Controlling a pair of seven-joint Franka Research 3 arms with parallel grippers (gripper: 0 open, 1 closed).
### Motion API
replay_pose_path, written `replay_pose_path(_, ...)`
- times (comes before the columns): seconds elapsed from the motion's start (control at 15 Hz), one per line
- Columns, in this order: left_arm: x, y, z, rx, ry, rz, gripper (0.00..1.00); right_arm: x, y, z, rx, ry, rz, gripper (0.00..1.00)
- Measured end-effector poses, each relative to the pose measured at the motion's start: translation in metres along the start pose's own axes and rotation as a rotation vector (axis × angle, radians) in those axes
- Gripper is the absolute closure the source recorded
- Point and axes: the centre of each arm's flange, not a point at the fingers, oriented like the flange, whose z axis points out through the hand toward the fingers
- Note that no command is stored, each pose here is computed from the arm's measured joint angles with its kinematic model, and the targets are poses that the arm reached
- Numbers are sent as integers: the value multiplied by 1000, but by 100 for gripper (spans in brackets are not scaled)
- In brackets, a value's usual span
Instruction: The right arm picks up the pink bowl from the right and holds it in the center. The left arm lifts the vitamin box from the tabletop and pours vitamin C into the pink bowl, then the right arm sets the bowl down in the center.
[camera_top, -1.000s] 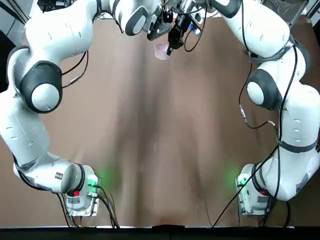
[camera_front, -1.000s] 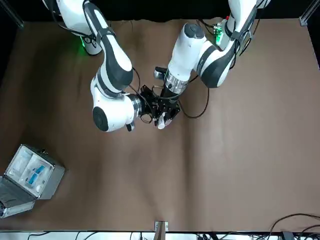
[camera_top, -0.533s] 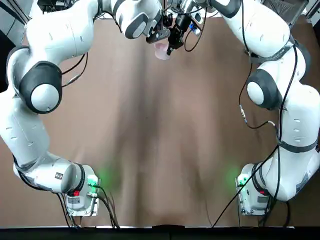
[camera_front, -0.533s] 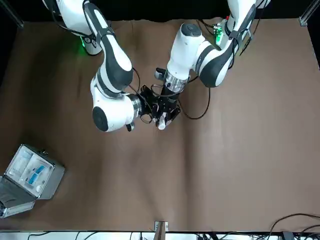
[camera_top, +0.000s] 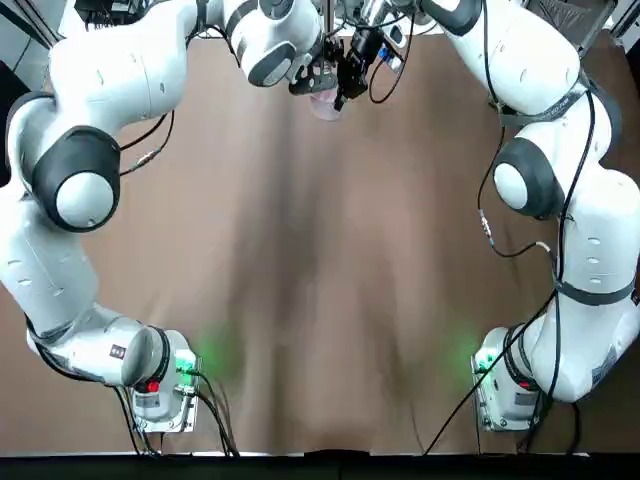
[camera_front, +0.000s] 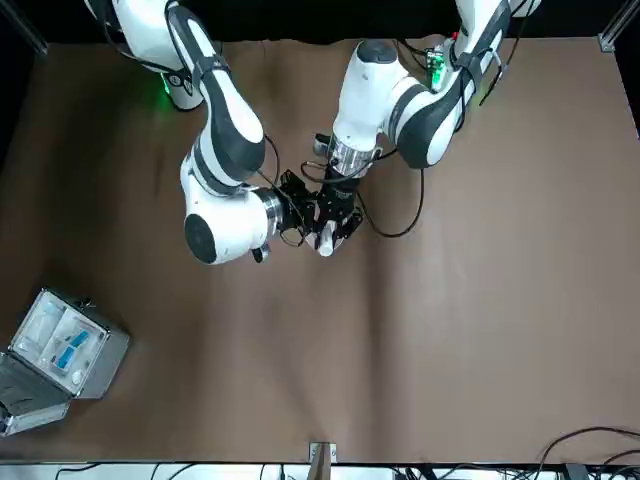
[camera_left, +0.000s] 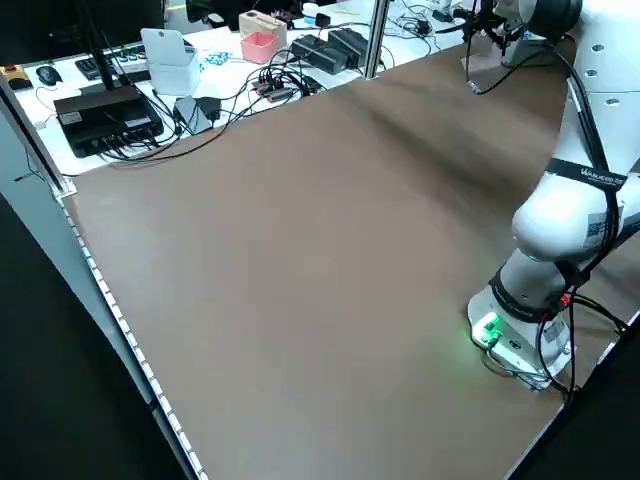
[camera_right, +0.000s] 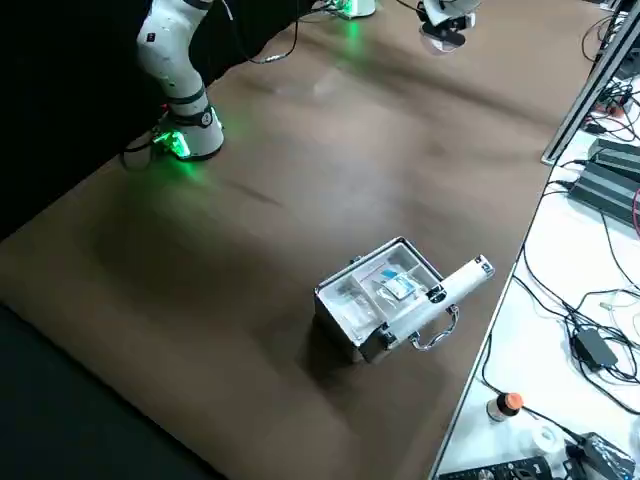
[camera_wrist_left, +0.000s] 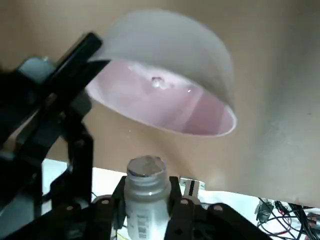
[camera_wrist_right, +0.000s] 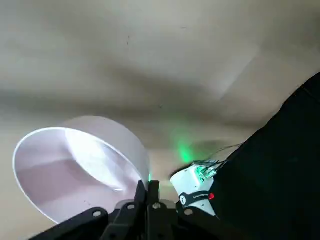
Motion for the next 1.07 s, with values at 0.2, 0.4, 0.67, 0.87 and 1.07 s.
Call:
replay_pose_path(0.2, 0, 2, 1, -5, -2, 5, 64, 0, 0, 0, 1, 0, 0, 98)
replay_pose_path(0.4, 2, 4, 2, -18, -12, 26, 64, 0, 0, -1, 2, 0, 0, 98)
replay_pose_path(0.67, 5, 5, 4, -28, -18, 50, 64, 0, 0, -2, 4, 0, 1, 98)
replay_pose_path(0.87, 6, 6, 5, -32, -20, 57, 64, 0, 0, -2, 6, 0, -1, 98)
replay_pose_path(1.07, 5, 7, 4, -36, -28, 66, 64, -1, 0, -3, 7, 0, -2, 98)
